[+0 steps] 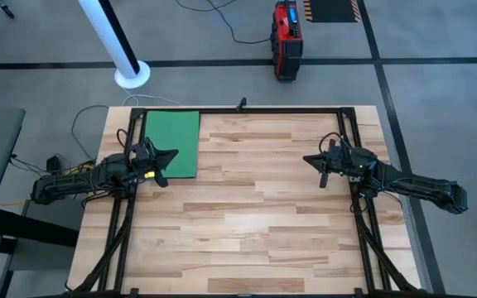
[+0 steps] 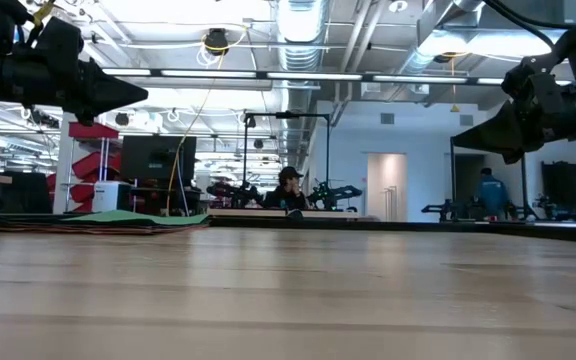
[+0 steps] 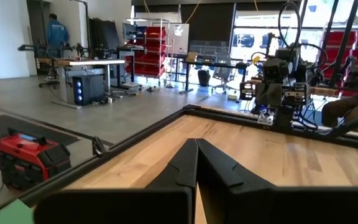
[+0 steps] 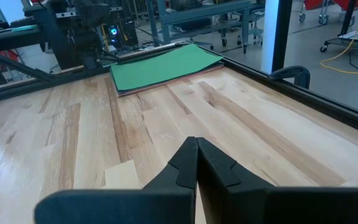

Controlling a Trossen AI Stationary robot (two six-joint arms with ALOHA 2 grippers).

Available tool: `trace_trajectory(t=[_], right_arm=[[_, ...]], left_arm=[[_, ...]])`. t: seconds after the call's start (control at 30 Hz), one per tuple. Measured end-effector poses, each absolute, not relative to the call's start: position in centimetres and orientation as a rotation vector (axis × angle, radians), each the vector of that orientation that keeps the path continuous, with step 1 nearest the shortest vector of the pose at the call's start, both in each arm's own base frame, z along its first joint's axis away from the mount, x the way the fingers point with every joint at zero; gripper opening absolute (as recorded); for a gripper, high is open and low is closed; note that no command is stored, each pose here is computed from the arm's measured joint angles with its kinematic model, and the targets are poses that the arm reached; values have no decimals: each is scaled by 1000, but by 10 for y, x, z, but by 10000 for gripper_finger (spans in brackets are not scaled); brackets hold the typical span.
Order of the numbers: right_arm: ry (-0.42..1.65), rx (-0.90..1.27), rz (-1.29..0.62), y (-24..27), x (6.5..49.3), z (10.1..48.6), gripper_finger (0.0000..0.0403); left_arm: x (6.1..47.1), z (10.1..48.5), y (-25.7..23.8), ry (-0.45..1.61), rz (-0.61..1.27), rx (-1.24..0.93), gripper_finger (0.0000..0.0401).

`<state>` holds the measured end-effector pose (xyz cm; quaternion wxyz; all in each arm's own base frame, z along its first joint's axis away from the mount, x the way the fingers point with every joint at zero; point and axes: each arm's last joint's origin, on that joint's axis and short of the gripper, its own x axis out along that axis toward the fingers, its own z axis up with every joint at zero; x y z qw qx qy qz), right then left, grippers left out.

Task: Organize paper
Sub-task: Move the green paper to the bottom left of the table

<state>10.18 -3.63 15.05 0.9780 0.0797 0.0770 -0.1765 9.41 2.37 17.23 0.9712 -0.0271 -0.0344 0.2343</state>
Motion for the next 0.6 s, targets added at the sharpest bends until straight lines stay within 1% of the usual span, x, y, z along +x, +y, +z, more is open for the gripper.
trace_trajectory(t=[0.23,0.6], right_arm=[[138,158,-354,-36,102,152,0],[41,142,-348,-37,103,162,0]], left_arm=[[95,172,23,-70,439,-51,0],[95,173,21,-37,388,-45,0]])
